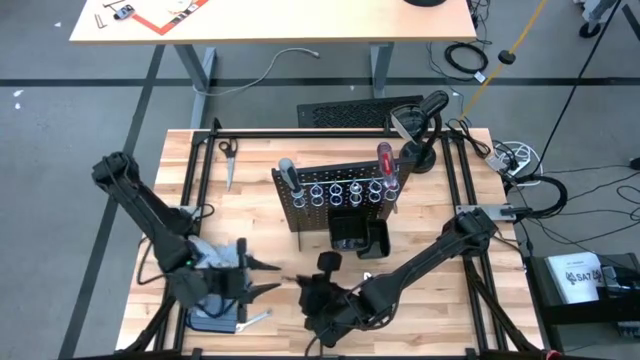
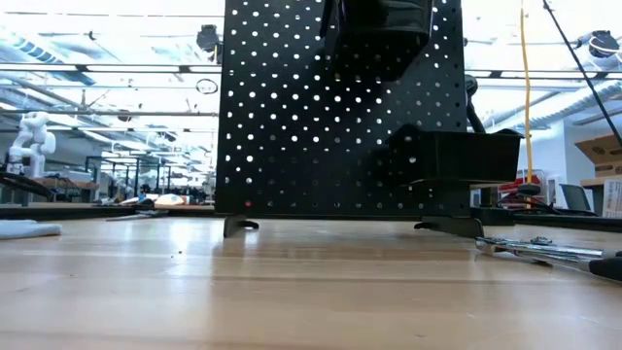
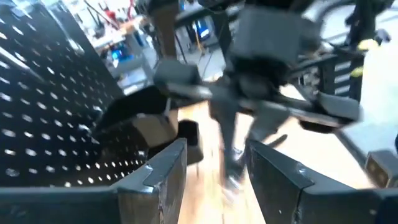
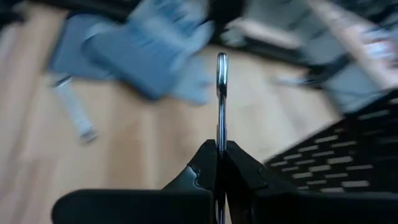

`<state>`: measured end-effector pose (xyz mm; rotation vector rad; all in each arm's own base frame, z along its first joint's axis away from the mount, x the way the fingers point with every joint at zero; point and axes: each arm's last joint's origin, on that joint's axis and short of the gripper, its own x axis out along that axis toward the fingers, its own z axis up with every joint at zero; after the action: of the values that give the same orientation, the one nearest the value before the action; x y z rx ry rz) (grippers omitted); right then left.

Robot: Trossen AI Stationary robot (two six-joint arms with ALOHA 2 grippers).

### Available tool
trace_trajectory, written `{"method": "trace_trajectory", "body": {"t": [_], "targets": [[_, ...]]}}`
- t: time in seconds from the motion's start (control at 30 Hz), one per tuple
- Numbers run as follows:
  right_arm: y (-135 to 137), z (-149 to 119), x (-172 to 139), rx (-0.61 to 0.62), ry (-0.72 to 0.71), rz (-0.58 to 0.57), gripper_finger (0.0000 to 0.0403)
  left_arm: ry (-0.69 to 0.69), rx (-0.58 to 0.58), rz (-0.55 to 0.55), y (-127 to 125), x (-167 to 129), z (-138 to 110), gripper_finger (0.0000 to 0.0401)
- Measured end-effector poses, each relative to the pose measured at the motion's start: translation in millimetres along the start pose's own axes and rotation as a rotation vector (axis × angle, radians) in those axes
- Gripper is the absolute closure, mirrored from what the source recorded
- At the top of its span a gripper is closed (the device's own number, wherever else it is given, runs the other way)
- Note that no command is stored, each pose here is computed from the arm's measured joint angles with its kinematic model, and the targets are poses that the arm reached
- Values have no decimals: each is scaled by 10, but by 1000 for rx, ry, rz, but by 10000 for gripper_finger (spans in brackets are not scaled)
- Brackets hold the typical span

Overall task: Hang tools onto peg board
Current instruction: Hang the silver wrench on the black peg board

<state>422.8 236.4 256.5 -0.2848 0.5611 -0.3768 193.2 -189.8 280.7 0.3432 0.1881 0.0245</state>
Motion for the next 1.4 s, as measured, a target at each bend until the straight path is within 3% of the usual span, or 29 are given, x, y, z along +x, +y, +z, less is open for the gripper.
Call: {"method": "trace_trajectory", "body": {"t": [0.3,0.53,0.73,0.93,1.4], "targets": [[-326,674,-635,-53,-155,-344,400,-20,14,31,31,-199,62,228],[-568,892,-1219,-54,-224,-496,400,12,6,32,-6,-169,-146,228],[-783,786,-1622,5,-274,-515,400,16,-3,43,3,-126,-293,228],[-849,521,-1884,78,-326,-442,400,20,-15,38,38,-70,-352,228],[-794,441,-1944,166,-358,-403,400,33,-73,23,172,102,-485,228]]}}
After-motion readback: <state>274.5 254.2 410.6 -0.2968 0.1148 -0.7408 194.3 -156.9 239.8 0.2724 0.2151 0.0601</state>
